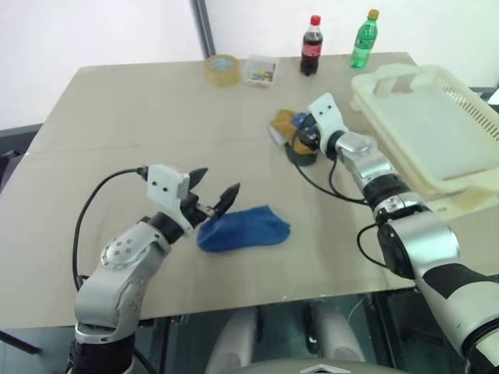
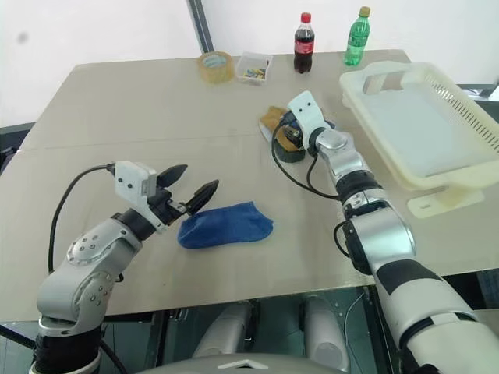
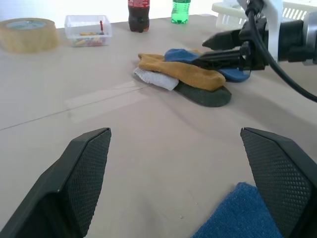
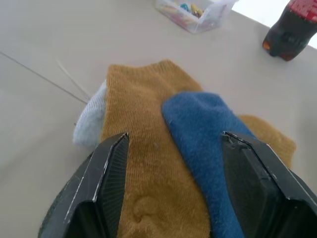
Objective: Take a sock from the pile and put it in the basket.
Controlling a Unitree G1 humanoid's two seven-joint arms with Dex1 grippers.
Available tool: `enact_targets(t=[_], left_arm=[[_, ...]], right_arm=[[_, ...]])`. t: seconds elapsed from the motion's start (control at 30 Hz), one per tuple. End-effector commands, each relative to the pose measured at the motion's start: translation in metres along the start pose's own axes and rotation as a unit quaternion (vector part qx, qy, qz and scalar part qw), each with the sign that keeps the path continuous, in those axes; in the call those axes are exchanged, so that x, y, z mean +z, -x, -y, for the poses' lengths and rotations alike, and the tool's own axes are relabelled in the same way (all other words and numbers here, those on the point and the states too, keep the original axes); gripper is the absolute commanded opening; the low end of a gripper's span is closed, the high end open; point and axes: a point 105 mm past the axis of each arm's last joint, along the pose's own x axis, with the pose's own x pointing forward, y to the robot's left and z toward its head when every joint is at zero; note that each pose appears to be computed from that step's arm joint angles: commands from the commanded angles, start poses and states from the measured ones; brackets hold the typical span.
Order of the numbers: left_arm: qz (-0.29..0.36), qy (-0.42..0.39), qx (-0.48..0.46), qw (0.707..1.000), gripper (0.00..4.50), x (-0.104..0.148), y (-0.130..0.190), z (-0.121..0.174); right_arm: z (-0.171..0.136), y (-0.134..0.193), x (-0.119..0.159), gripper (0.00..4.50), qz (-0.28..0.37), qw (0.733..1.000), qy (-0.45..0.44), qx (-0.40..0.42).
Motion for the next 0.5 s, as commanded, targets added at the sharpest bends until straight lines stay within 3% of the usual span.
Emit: enact_targets(t=[0.03, 0.13, 0.27, 0.5], left_arm=[[0.025, -0.014, 0.005, 1.0, 4.47, 0.014, 0.005, 0.003], [0.024, -0.016, 0.003, 1.0, 4.5, 0.014, 0.008, 0.004], [0.023, -0.016, -0.027, 0.999, 4.5, 0.016, 0.013, 0.011], [0.022, -0.019, -0.044, 0.999, 4.5, 0.018, 0.017, 0.014]], right_arm=[[0.009, -0.001, 0.019, 3.01, 0.03, 0.999, 0.01, -0.024], [0.009, -0.001, 0.015, 2.21, 0.023, 0.999, 0.01, -0.033], [0.01, -0.001, 0.007, 0.26, 0.01, 0.999, 0.009, -0.039], [0.019, 0.002, -0.007, 0.26, -0.014, 0.998, 0.011, -0.06]])
